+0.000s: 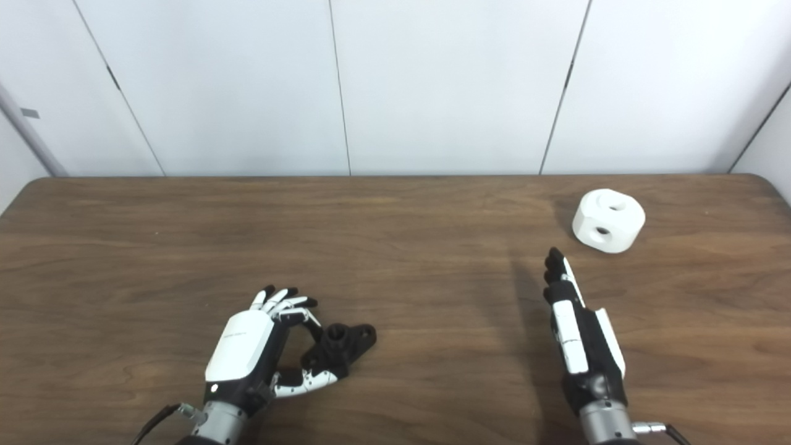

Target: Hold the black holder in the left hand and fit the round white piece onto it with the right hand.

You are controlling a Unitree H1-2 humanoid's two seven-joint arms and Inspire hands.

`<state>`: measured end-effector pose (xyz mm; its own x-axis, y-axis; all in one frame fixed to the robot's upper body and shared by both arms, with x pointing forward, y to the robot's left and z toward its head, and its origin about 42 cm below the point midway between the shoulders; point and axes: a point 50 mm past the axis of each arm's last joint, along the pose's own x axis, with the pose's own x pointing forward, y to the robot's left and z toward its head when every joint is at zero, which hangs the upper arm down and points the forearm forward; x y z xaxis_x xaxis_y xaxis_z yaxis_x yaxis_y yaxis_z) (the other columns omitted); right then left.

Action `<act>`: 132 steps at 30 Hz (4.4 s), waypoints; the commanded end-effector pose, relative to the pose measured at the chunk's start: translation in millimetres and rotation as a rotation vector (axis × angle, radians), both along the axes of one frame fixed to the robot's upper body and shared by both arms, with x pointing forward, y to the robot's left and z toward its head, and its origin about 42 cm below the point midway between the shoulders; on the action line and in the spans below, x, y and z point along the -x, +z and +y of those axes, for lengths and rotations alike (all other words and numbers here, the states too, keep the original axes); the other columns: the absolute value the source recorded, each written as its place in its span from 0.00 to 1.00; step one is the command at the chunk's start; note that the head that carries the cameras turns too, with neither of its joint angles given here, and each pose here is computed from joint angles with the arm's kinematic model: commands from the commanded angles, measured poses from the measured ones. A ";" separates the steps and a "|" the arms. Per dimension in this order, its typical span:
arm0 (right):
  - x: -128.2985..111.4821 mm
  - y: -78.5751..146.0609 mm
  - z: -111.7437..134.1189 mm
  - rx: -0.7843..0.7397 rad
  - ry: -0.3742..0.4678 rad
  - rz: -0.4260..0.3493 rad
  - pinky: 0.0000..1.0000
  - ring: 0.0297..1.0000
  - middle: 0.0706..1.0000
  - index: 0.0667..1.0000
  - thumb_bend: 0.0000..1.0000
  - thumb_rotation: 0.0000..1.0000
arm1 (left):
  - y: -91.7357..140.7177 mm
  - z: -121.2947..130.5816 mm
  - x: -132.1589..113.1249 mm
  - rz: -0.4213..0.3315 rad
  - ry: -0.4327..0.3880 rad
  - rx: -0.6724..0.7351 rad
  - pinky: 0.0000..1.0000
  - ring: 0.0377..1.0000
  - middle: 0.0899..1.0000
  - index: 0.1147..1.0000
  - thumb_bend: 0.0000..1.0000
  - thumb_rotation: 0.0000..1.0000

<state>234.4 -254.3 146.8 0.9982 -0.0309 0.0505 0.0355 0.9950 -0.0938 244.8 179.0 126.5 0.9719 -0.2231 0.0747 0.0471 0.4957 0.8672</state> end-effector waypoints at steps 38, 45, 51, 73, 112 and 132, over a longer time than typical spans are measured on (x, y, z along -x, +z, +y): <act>-69.0 130.9 -76.8 0.672 -0.302 -0.160 0.97 0.97 0.96 0.83 0.75 0.45 | -3.1 23.0 -0.1 -0.010 -0.076 -0.102 1.00 0.86 0.74 0.42 0.52 0.05; -105.1 140.7 -91.7 0.840 -0.315 -0.106 0.97 1.00 1.00 0.84 0.79 0.41 | -2.5 26.4 -1.0 -0.018 -0.081 -0.107 1.00 0.84 0.73 0.42 0.52 0.05; -135.6 150.8 -107.9 0.974 -0.302 -0.036 1.00 1.00 1.00 0.83 0.86 0.34 | -1.2 27.6 -0.5 -0.021 -0.084 -0.104 1.00 0.84 0.73 0.42 0.52 0.05; -186.6 148.9 -132.7 1.119 -0.265 0.234 1.00 1.00 1.00 0.83 0.94 0.34 | -2.8 27.3 -1.9 -0.027 -0.077 -0.110 1.00 0.83 0.73 0.42 0.52 0.05; -197.8 131.2 -136.0 1.103 -0.278 0.245 1.00 1.00 1.00 0.73 0.92 0.32 | -4.7 26.0 -5.2 -0.018 -0.064 -0.112 1.00 0.85 0.73 0.42 0.52 0.05; -194.8 126.6 -138.2 1.094 -0.302 0.203 1.00 1.00 0.95 0.62 0.85 0.27 | -3.6 27.4 -5.3 -0.019 -0.060 -0.114 1.00 0.85 0.74 0.42 0.52 0.05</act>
